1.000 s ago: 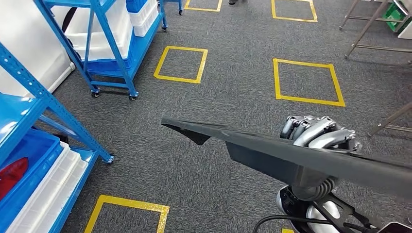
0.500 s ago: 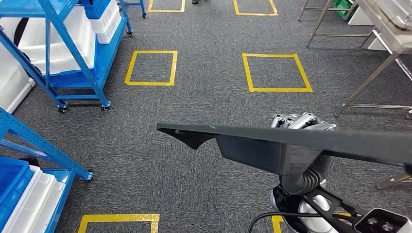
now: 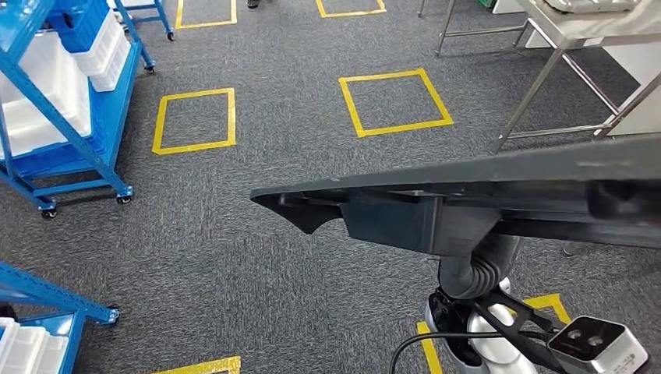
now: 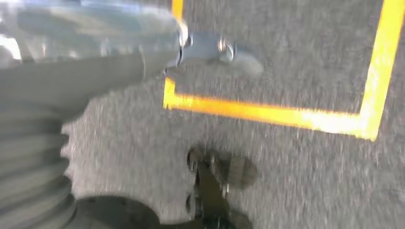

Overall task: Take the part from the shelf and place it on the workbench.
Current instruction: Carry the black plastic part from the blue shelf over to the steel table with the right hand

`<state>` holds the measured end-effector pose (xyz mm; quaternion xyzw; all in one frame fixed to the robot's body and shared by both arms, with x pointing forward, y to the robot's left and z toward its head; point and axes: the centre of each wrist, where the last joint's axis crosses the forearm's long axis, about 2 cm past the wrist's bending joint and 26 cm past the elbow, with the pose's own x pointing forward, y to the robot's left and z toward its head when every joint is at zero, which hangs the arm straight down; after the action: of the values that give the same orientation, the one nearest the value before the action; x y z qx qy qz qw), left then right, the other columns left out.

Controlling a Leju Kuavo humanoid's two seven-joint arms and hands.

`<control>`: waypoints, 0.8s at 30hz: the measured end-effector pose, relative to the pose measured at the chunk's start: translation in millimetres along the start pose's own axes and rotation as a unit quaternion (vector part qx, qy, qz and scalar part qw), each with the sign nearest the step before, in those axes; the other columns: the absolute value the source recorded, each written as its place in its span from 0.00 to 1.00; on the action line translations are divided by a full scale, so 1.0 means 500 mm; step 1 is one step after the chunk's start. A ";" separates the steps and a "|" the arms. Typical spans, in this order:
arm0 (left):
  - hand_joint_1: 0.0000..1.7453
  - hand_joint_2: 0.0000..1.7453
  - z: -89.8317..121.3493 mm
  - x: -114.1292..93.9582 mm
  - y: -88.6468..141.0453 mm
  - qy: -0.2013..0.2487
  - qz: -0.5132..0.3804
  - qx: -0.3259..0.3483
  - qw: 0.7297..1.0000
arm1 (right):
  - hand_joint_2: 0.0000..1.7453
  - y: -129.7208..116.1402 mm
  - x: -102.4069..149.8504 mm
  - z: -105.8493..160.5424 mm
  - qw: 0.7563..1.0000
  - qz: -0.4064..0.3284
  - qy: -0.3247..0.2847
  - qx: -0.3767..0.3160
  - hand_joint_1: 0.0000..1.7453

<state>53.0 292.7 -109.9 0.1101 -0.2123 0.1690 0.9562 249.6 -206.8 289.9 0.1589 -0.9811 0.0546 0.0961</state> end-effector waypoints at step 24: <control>0.00 1.00 -0.012 0.007 0.056 0.021 0.066 0.062 0.996 | 1.00 0.016 -0.006 0.015 0.999 0.035 0.013 -0.014 1.00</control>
<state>47.9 321.0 -109.7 0.1509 -0.1880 0.2472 0.9385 248.8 -199.5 281.4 0.1219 -0.9854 0.0460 0.1094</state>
